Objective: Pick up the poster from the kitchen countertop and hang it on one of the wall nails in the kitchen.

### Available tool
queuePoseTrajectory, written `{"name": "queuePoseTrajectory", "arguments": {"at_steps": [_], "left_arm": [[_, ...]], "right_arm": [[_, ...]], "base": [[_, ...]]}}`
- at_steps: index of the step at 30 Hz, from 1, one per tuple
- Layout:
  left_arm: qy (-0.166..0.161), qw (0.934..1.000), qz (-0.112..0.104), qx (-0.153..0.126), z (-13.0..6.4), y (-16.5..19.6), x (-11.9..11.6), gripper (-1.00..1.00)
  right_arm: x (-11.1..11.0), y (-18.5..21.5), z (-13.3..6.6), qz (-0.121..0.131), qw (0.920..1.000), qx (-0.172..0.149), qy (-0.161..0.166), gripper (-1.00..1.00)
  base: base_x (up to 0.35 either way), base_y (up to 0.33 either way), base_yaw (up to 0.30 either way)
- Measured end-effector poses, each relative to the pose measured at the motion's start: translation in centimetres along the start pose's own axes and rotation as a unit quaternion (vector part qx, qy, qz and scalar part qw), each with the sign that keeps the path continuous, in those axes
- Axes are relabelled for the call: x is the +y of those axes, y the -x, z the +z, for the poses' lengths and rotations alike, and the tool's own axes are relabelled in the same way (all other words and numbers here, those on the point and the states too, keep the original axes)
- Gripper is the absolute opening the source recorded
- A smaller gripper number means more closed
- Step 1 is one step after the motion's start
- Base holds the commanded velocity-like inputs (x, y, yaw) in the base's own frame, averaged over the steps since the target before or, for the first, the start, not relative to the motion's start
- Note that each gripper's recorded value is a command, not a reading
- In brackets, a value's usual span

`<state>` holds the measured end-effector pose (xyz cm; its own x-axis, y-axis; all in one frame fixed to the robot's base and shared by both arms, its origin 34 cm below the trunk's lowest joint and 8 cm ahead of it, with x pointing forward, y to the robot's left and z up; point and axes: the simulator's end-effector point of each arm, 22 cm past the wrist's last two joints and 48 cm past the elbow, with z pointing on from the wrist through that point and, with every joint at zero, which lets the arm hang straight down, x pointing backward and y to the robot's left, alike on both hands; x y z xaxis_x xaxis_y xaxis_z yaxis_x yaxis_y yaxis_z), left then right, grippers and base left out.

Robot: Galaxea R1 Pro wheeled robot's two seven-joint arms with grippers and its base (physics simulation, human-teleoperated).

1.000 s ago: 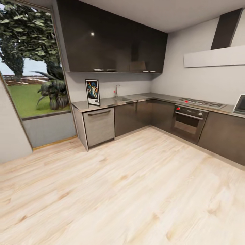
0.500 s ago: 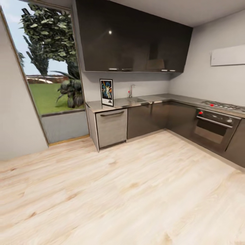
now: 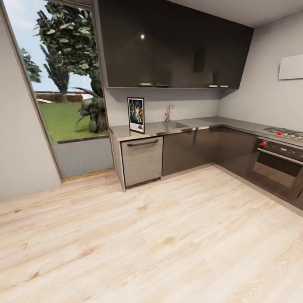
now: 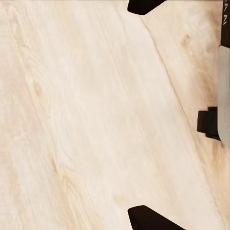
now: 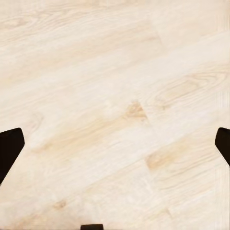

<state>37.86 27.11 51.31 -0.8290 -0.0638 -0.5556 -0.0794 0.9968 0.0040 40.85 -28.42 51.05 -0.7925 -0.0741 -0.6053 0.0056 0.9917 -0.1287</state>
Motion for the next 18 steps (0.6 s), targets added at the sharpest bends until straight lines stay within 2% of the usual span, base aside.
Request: {"name": "queuePoseTrajectory", "arguments": {"at_steps": [10,18], "left_arm": [[0.0,1.0,0.0,-0.001,0.02,0.06,0.02,1.0],[0.0,1.0,0.0,-0.001,0.01,0.05,0.02,1.0]], "right_arm": [[0.01,0.0,0.0,0.0,1.0,0.0,0.001,1.0],[0.09,0.04,-0.01,0.001,1.0,-0.001,-0.001,1.0]], "base": [[0.325,-0.086,0.009],[0.325,-0.111,0.282]]}}
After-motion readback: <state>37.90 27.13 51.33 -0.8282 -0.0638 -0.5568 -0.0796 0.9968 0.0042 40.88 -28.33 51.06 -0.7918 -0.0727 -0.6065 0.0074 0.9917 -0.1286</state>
